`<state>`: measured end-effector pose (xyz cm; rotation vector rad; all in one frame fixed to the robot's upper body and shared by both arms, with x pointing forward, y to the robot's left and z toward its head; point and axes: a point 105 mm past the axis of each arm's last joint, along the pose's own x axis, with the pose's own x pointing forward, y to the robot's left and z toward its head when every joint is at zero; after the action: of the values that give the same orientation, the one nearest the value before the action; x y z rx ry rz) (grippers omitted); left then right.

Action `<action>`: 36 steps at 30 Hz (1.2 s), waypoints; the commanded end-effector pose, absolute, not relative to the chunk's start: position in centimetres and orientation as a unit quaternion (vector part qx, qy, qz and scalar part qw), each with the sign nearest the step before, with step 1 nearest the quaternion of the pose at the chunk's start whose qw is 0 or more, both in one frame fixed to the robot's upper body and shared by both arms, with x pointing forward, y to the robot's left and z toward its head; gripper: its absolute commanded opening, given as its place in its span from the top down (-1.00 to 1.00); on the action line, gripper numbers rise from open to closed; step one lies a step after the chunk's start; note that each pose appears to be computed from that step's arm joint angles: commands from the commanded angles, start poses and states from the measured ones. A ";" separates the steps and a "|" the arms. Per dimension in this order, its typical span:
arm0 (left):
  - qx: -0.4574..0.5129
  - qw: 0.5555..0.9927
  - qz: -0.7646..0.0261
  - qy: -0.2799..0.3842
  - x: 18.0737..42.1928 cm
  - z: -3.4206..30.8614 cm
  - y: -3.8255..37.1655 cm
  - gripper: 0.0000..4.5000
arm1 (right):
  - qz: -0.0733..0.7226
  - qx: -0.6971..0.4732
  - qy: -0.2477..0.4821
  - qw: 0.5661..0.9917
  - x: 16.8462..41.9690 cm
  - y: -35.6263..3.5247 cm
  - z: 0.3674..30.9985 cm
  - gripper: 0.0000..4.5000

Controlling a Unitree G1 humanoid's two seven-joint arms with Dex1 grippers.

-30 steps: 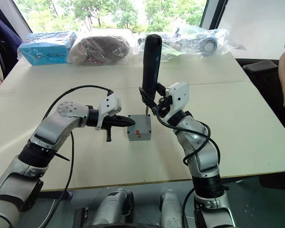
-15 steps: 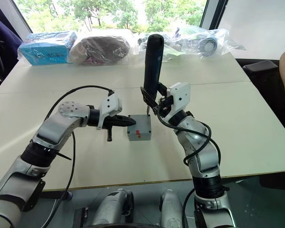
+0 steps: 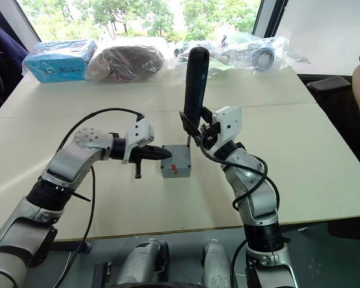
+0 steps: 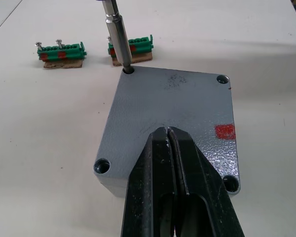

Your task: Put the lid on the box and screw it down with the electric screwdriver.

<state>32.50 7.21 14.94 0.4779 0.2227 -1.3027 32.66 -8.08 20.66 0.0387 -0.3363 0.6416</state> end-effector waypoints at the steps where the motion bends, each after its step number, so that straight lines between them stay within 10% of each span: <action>1: 0.226 0.762 -0.597 0.111 32.4 14.5 7.3 1.00 | 0.318 0.014 -0.188 0.929 32.0 -8.0 21.4 0.20; 36: 0.230 0.758 -0.597 0.127 32.0 13.0 7.1 1.00 | 0.331 0.025 -0.020 0.943 32.2 -6.6 12.7 0.20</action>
<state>32.34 7.29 13.61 0.4955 0.2576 -1.2863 32.45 -7.04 18.09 -0.0058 -0.2563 0.6508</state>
